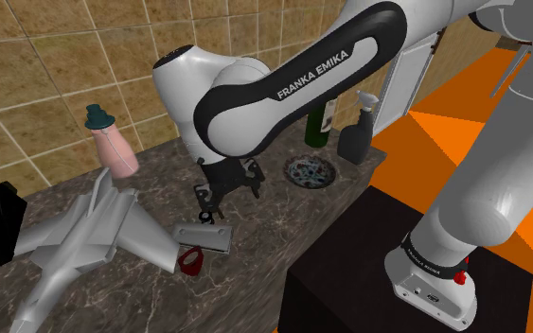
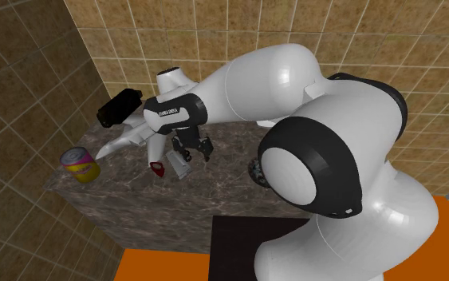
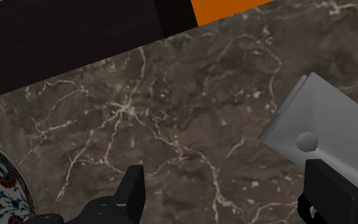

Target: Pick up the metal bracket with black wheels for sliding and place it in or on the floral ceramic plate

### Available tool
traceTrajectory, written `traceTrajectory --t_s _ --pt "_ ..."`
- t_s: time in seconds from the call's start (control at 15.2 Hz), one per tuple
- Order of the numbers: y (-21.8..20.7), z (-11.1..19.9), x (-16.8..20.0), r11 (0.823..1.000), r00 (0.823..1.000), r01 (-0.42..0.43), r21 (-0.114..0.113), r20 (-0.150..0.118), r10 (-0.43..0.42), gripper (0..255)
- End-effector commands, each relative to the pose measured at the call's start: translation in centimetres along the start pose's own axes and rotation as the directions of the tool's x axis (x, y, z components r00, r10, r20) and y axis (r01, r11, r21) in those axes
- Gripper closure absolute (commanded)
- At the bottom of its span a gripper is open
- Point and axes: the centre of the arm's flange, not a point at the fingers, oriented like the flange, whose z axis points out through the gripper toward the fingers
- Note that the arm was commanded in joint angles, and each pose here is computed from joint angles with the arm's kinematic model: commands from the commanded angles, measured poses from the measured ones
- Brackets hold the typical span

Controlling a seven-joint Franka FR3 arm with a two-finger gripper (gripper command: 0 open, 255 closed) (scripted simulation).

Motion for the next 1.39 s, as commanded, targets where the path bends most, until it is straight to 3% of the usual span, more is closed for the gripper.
traceTrajectory --t_s 0.0,0.07,0.66,0.73,0.79,0.86,0.99,1.06,1.19,1.25,1.32 --pt "0.0 0.0 0.0 1.000 1.000 0.000 0.000 0.000 0.000 0" --pt "0.0 0.0 0.0 1.000 1.000 0.000 0.000 0.000 0.000 255" --pt "0.0 0.0 0.0 1.000 1.000 0.000 0.000 0.000 0.000 255" --pt "0.0 0.0 0.0 1.000 1.000 0.000 0.000 0.000 0.000 0" --pt "-1.0 0.3 -0.2 0.997 0.997 0.070 0.011 -0.035 -0.070 0" --pt "-2.1 0.5 -0.5 0.990 0.988 0.141 0.019 -0.070 -0.139 0" --pt "-4.1 1.0 -1.2 0.960 0.951 0.280 0.028 -0.142 -0.273 0" --pt "-5.1 1.3 -1.6 0.937 0.924 0.347 0.028 -0.178 -0.337 0" --pt "-6.9 1.8 -2.7 0.879 0.854 0.477 0.022 -0.249 -0.457 0" --pt "-7.4 2.0 -3.0 0.860 0.831 0.511 0.018 -0.269 -0.488 0" --pt "-7.5 2.5 -2.9 0.860 0.831 0.511 0.018 -0.269 -0.488 0"
